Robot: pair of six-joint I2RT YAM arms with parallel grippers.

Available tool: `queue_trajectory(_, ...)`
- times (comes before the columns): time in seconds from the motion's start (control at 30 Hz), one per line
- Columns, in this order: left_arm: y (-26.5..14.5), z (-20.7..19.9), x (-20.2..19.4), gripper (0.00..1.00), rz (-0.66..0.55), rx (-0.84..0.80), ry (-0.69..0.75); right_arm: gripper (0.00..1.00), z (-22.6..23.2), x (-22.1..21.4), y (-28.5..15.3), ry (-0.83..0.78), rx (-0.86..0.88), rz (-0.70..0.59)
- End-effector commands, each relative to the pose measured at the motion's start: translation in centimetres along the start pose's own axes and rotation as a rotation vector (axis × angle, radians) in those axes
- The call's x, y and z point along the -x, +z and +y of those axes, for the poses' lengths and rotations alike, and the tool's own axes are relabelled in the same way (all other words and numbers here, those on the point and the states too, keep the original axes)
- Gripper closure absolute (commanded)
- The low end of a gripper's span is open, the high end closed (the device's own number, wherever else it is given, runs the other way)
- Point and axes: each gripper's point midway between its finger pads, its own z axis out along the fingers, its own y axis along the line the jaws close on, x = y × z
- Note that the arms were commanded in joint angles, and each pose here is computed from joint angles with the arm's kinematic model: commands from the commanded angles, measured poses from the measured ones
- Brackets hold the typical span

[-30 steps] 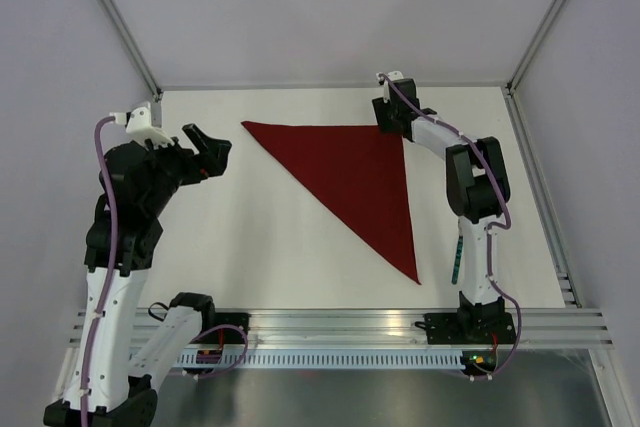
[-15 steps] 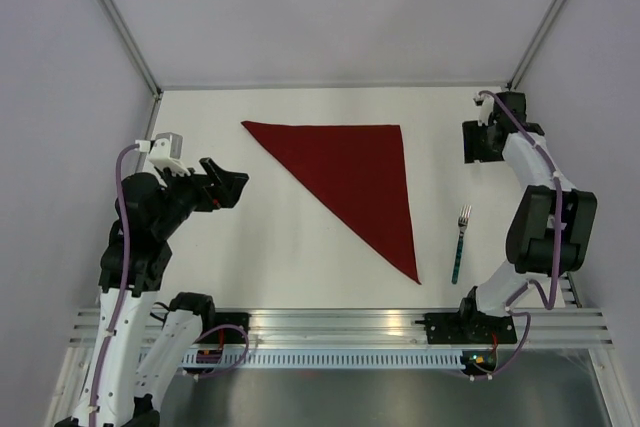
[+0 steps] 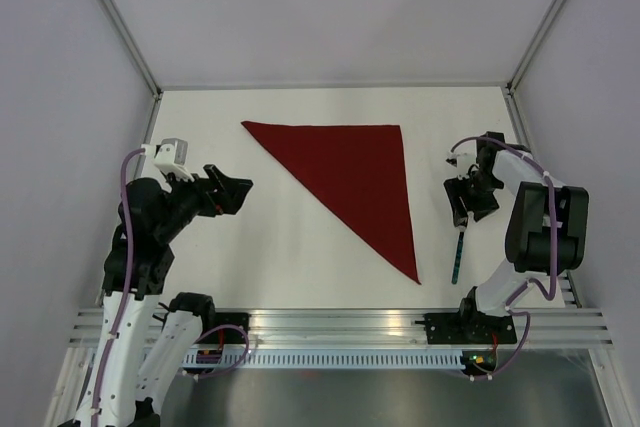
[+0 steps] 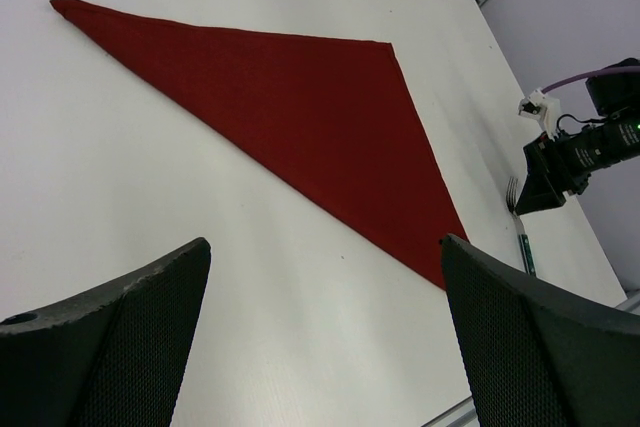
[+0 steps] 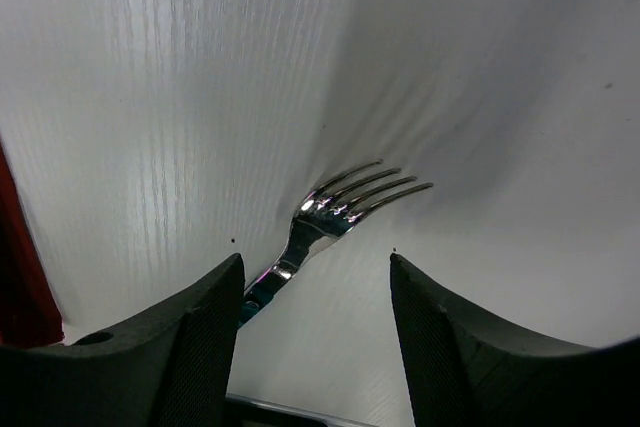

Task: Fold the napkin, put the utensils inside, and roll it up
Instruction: Grab a utensil with the right arm

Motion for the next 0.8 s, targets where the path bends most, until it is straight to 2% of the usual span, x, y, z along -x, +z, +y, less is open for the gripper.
queue_trajectory(0.0,0.1,-0.2,0.4,0.0,-0.024,-0.023,0.043,0.34,0.4,-3.4,0.4,-0.037,0.008,0.135)
queue_trajectory(0.53,0.2,0.3,0.0,0.0,-0.013,-0.003,0.046,0.37,1.4,-7.3,1.8,-0.159,-0.024,0.302)
queue_trajectory(0.77,0.3,0.4,0.0,0.0,-0.013,0.001,0.045,0.51,1.0,-8.0,2.6,-0.181,-0.077,0.352)
